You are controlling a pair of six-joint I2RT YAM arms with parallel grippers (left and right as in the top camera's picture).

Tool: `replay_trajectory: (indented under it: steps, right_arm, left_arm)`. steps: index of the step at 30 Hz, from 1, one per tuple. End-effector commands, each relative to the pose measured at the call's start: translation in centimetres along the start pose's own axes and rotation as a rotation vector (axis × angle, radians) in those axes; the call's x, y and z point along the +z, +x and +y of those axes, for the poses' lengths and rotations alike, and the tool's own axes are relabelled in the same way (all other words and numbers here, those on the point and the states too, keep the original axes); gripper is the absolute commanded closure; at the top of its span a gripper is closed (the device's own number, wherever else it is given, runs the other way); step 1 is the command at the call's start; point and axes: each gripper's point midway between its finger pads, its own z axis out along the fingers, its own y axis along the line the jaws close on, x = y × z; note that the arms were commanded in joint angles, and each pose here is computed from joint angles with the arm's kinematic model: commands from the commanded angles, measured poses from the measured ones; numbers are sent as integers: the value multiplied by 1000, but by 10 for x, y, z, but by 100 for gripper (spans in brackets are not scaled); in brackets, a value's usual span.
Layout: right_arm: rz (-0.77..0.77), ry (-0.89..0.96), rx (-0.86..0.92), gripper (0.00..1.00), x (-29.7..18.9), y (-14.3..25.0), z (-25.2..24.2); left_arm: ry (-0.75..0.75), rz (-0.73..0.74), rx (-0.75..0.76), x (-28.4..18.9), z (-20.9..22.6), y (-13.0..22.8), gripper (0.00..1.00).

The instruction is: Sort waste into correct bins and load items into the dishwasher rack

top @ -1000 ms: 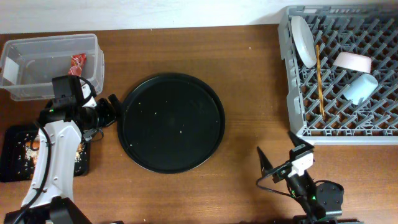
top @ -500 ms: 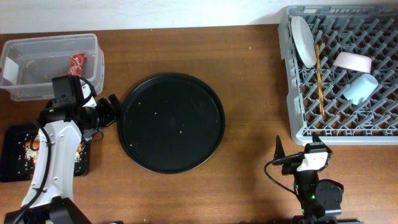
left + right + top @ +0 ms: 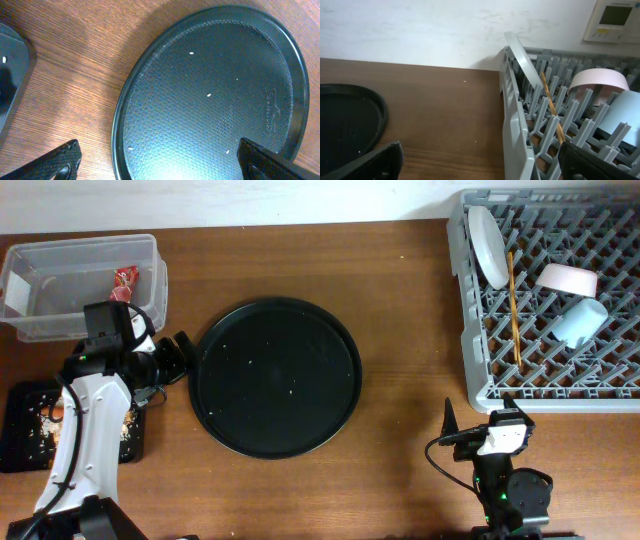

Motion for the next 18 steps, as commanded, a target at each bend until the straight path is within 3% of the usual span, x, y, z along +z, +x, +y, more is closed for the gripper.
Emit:
replay_trajectory:
  steps: [1, 14, 18]
  right_arm:
    - [0, 9, -6, 2, 0, 3, -1]
    - [0, 9, -6, 2, 0, 3, -1]
    - [0, 9, -6, 2, 0, 3, -1]
  left_arm:
    - [1, 3, 17, 1, -1, 0, 1]
    - [-53, 0, 14, 2, 9, 1, 1]
    - [-68, 53, 33, 7, 14, 21, 1]
